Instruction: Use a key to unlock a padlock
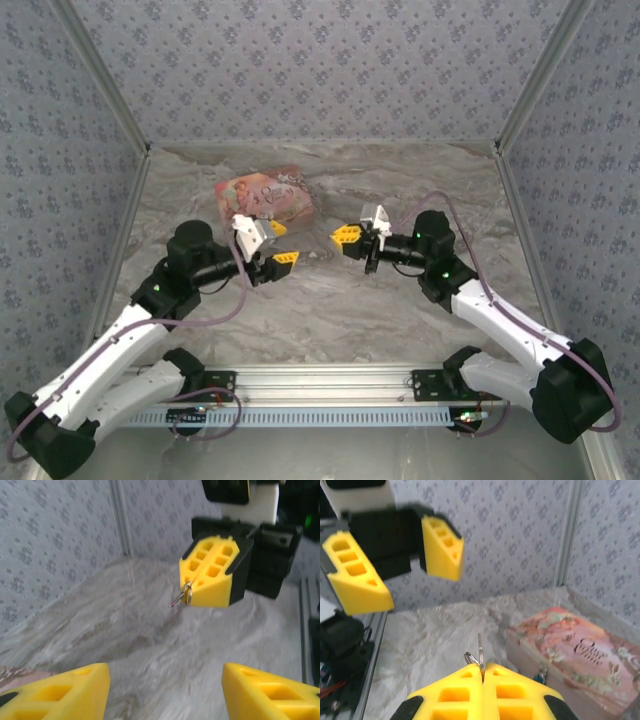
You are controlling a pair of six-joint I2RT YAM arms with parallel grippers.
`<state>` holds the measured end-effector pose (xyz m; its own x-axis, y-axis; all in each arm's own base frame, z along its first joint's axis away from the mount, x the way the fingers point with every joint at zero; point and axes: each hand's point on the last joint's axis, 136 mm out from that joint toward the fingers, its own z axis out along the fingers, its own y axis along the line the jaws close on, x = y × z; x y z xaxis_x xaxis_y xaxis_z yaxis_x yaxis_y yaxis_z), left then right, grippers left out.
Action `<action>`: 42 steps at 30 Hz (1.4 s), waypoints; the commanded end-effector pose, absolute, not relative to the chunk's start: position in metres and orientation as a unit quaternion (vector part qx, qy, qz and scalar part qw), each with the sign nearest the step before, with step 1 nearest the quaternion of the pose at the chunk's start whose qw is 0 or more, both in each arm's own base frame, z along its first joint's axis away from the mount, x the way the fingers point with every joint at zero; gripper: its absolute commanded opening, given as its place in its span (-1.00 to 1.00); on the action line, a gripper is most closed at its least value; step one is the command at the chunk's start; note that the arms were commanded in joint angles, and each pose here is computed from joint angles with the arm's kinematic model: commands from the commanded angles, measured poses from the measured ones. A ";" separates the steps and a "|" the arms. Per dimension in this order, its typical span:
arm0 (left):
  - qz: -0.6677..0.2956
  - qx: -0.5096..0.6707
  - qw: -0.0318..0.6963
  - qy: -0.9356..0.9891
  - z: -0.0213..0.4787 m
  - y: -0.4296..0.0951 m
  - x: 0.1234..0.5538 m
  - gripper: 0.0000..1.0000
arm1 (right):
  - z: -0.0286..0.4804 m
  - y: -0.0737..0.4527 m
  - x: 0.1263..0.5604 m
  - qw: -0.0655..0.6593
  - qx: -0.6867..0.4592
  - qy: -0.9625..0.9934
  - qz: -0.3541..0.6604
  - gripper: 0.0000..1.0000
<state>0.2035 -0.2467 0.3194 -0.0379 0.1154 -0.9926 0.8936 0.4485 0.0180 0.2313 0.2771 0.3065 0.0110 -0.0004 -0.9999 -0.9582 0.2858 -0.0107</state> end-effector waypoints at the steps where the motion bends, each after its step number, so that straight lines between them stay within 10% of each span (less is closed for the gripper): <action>1: -0.455 0.283 0.643 0.547 0.404 -0.243 0.205 0.23 | 0.366 0.269 0.231 0.625 -0.355 0.518 0.464 -1.00; 16: -0.661 0.202 0.530 0.491 0.475 -0.280 0.216 0.14 | 0.443 0.272 0.228 0.641 -0.262 0.457 0.558 -1.00; 29: -0.669 0.220 0.519 0.484 0.475 -0.295 0.210 -0.33 | 0.453 0.283 0.237 0.625 -0.242 0.459 0.583 -1.00; 42: -0.655 0.209 0.539 0.486 0.476 -0.290 0.214 -0.34 | 0.448 0.284 0.232 0.609 -0.238 0.464 0.598 -1.00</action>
